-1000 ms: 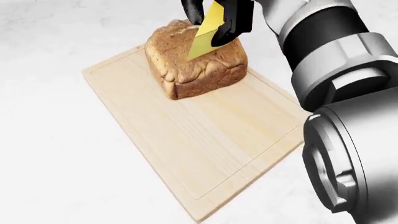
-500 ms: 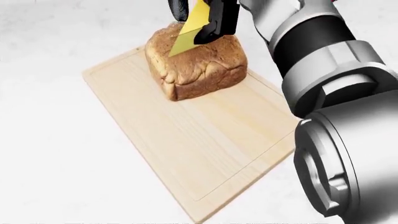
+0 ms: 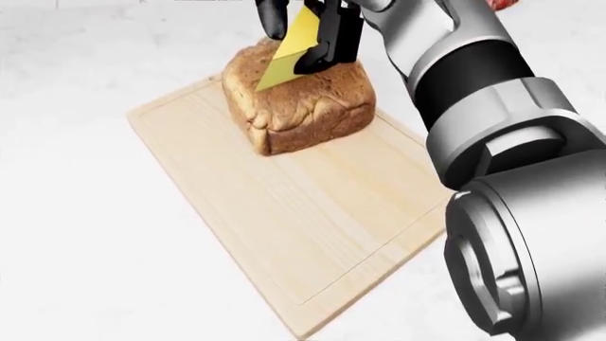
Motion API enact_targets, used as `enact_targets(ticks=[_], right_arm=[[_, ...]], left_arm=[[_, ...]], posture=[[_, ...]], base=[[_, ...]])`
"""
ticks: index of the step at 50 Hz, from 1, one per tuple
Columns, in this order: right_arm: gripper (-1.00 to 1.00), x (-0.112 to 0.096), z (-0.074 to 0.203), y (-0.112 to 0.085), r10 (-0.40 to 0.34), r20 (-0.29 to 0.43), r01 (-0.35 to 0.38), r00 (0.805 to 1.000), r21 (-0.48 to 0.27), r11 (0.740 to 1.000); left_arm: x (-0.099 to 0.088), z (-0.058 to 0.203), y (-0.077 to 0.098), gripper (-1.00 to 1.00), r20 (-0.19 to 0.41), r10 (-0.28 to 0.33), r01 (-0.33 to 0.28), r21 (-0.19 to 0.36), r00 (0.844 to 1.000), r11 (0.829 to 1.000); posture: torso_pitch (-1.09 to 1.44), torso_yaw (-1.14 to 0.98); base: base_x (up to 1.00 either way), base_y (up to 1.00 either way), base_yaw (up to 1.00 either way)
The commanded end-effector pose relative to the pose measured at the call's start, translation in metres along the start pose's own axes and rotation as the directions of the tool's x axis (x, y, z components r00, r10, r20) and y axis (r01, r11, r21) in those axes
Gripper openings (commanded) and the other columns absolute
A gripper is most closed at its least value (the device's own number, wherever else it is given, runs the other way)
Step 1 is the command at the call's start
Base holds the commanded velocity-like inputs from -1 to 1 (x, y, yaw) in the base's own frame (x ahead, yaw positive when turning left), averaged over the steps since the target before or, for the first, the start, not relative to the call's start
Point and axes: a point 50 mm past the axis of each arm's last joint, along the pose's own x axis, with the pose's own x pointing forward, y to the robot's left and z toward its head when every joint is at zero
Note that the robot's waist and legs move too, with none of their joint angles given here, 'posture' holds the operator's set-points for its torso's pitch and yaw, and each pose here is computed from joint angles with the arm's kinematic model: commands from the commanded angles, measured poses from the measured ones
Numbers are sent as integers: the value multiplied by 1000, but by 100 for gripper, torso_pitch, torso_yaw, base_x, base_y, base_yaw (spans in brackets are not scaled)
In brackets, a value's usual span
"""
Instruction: Pick up the wedge of cheese and place it on the slice of bread to prepare a simple cheese on bread dish.
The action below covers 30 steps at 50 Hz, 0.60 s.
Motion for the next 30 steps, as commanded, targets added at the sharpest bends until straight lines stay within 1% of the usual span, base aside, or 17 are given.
enact_targets(ticks=[1,6,9,13,15,17,18,19,21,22,24,25,26,27,28,29,30], right_arm=[[-100,-3,6,-12,-34,14,34,999,-11,999],[-100,-3,8,-13,-41,15,41,999,-16,999],[-100,-3,8,-14,-41,16,41,999,1,999],[-100,-3,7,-14,-41,14,41,999,-1,999],[-77,-3,8,-15,-44,16,44,999,-2,999],[-73,-3,8,-15,-47,16,47,999,-6,999],[-49,-3,8,-15,-43,14,43,999,-6,999],[-51,-3,8,-15,-45,16,45,999,-5,999],[-46,-3,8,-16,-47,15,47,999,-9,999],[-32,-3,9,-16,-44,16,44,999,-9,999],[-33,-3,9,-15,-43,20,43,999,-6,999],[-21,-3,10,-15,-42,21,42,999,-8,999],[-18,-3,10,-15,-42,22,42,999,-8,999],[-7,-3,10,-16,-41,21,41,999,-9,999],[13,-3,10,-16,-40,22,40,999,-9,999],[24,-3,10,-16,-38,20,39,999,-13,999],[25,-3,10,-16,-38,20,38,999,-13,999]], left_arm=[[2,8,-4,100,50,-27,27,8,998,1000],[2,8,-4,100,51,-26,26,9,998,1000],[3,8,-4,100,51,-27,26,8,998,1000],[3,7,-4,100,50,-28,28,8,998,1000],[2,7,-5,100,50,-29,28,7,998,1000],[2,7,-4,100,49,-28,28,7,998,1000],[2,7,-5,100,50,-29,28,7,998,1000],[2,7,-5,100,50,-28,28,7,998,1000],[2,7,-5,100,50,-29,28,7,998,1000],[2,7,-5,100,49,-29,29,7,998,1000],[1,7,-5,100,49,-31,31,7,998,999],[1,7,-5,100,49,-31,30,7,998,1000],[1,7,-5,100,49,-30,29,6,998,1000],[2,7,-5,100,50,-29,29,7,998,1000],[2,7,-5,100,49,-29,29,7,998,1000],[2,7,-4,100,49,-29,29,7,998,1000],[2,7,-4,100,49,-29,28,6,998,1000]], posture=[[0,0],[0,0],[0,0],[0,0],[0,0],[0,0],[0,0],[0,0],[0,0],[0,0],[0,0],[0,0],[0,0],[0,0],[0,0],[0,0],[0,0]], base=[[0,0,0],[0,0,0],[0,0,0],[0,0,0],[0,0,0],[0,0,0],[0,0,0],[0,0,0],[0,0,0],[0,0,0],[0,0,0],[0,0,0],[0,0,0],[0,0,0],[0,0,0],[0,0,0],[0,0,0]])
